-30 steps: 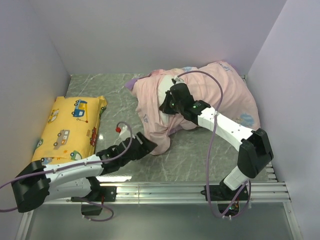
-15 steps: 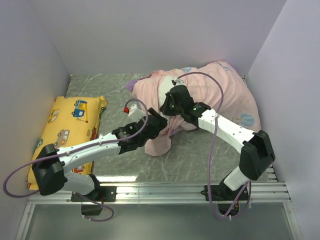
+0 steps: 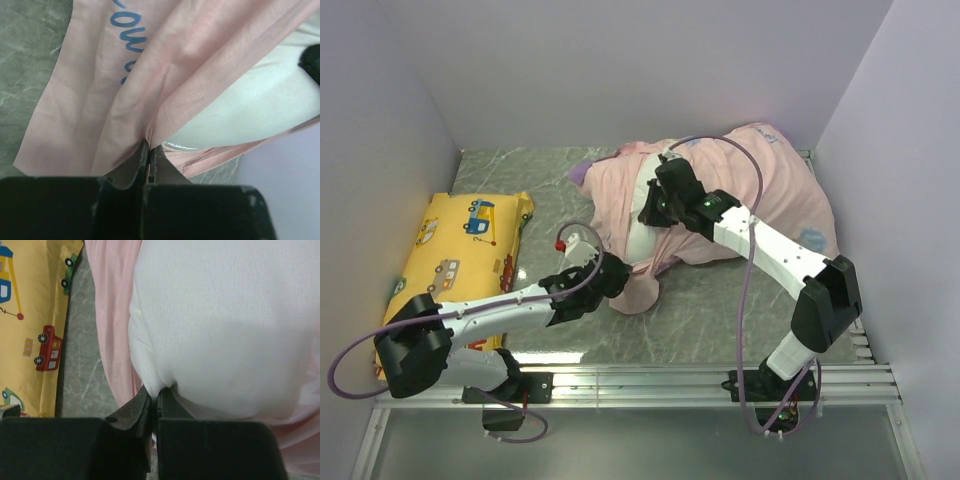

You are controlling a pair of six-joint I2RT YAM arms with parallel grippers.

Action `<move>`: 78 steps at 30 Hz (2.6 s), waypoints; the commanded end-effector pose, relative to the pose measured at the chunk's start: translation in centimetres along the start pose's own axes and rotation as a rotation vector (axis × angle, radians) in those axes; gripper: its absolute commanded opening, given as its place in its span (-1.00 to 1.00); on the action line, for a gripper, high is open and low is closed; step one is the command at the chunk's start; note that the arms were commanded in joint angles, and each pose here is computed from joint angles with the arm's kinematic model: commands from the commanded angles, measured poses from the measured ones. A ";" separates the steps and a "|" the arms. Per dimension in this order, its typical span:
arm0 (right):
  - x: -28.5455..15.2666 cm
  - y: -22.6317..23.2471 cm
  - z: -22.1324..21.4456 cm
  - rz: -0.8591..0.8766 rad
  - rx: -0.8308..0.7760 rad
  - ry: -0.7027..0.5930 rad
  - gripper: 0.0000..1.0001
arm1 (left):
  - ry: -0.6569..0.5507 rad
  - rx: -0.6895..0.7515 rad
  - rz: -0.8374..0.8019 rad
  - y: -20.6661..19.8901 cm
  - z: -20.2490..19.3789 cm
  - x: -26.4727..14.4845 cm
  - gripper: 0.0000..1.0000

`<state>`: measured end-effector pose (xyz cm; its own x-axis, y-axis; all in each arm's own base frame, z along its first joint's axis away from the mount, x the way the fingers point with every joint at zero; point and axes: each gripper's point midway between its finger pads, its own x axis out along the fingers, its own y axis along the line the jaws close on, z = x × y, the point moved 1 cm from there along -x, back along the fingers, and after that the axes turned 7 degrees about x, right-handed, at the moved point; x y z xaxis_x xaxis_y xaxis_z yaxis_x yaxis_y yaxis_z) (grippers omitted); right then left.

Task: Remove the pillowcase from the pillow

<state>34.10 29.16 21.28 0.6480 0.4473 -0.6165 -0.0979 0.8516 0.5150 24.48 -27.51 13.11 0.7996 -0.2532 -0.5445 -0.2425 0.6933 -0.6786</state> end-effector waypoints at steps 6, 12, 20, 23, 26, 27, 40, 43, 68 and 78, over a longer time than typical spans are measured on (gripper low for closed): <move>-6.4 5.7 13.7 0.203 0.078 -0.353 -1.00 | 0.168 0.055 0.180 9.4 -5.1 0.3 -0.99; -5.9 4.0 15.1 0.185 0.110 -0.360 -1.00 | 0.208 0.040 0.192 11.6 -6.6 0.1 -0.99; -5.0 3.7 9.6 0.278 0.114 -0.212 -1.00 | 0.164 0.030 0.171 11.1 -4.9 1.3 -0.99; -7.2 4.5 7.1 0.373 0.097 -0.180 -1.00 | 0.165 0.019 0.150 10.8 -3.3 2.9 -0.99; -8.4 3.7 1.8 0.412 0.062 -0.098 -1.00 | 0.091 -0.027 0.141 10.5 0.6 4.8 -0.99; -8.4 2.4 -0.5 0.404 0.065 -0.062 -1.00 | 0.085 -0.026 0.127 9.9 1.1 5.0 -0.99; -6.1 -4.0 -19.3 0.254 -0.057 0.277 -1.00 | -0.045 -0.010 0.122 6.1 8.7 7.0 -0.98; -5.2 -6.5 -19.2 0.120 -0.083 0.253 -1.00 | -0.135 0.000 0.173 7.2 12.3 5.2 -0.96; -4.4 -6.9 -15.9 -0.185 -0.301 0.204 -1.00 | -0.104 0.298 -0.136 -1.3 13.9 -3.1 0.56; -4.4 -6.2 -14.6 -0.197 -0.286 0.154 -1.00 | -0.016 0.521 0.036 -1.2 8.3 0.3 0.66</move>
<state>20.15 25.91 11.89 0.5258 0.3226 -0.7870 -0.2329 0.9445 0.2316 28.74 -24.08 19.63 0.8047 -0.3311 -0.4928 0.0897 0.8883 -0.4504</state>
